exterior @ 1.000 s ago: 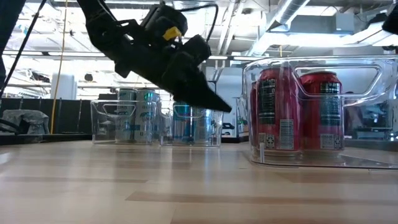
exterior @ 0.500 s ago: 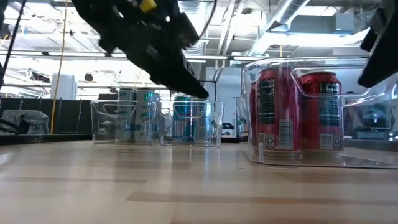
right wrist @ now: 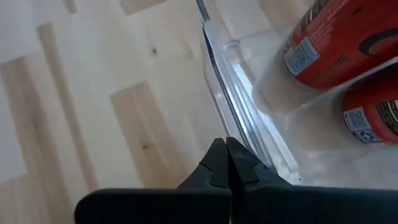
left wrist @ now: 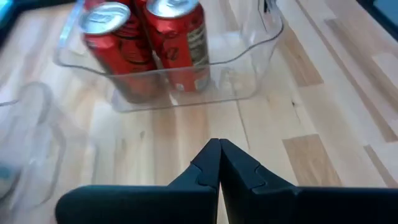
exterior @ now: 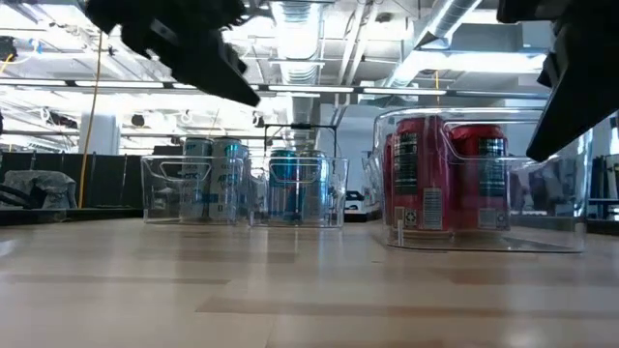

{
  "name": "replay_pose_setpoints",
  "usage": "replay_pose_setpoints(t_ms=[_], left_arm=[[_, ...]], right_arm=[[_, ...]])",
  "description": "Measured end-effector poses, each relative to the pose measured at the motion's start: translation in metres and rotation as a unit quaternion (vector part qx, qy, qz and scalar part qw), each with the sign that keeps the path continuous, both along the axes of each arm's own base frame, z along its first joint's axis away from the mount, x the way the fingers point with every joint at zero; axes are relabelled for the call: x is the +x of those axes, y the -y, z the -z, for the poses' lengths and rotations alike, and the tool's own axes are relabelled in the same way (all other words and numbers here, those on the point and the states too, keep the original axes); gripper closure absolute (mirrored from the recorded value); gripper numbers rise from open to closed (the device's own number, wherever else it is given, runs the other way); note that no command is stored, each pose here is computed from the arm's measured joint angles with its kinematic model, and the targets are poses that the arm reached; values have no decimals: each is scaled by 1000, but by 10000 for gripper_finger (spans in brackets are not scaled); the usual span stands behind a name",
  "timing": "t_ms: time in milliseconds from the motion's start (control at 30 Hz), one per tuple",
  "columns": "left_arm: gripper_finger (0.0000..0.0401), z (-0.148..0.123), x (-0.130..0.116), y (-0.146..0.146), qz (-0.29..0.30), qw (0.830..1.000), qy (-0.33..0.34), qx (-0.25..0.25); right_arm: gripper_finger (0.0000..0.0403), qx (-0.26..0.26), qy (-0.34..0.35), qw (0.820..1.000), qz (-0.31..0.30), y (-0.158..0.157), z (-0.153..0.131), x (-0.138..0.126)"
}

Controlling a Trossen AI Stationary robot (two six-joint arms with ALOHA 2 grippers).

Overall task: Sort soda cans
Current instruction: Move the bottom transparent bin from the bottom to the top right

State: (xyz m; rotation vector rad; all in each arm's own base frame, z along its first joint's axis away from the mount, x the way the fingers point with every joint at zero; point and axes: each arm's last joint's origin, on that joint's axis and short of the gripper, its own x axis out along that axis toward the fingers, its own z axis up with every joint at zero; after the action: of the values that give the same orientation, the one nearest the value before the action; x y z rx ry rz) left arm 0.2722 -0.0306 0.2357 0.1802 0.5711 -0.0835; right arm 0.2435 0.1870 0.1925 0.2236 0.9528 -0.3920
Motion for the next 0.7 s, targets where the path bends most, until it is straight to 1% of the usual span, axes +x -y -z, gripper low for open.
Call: replay_pose_setpoints(t_ms=[167, 400, 533, 700], left_arm=[[401, 0, -29, -5, -42, 999, 25, -11], [401, 11, -63, -9, -68, 996, 40, -47], [401, 14, -76, -9, -76, 994, 50, -60], [401, 15, -83, -8, -84, 993, 58, -54]], right_arm=[[403, -23, -23, 999, 0, 11, 1, 3], [403, -50, -50, 997, 6, 33, 2, 14], [403, -64, -64, 996, 3, 46, 2, 20], [403, -72, -83, 994, -1, 63, -1, 26]])
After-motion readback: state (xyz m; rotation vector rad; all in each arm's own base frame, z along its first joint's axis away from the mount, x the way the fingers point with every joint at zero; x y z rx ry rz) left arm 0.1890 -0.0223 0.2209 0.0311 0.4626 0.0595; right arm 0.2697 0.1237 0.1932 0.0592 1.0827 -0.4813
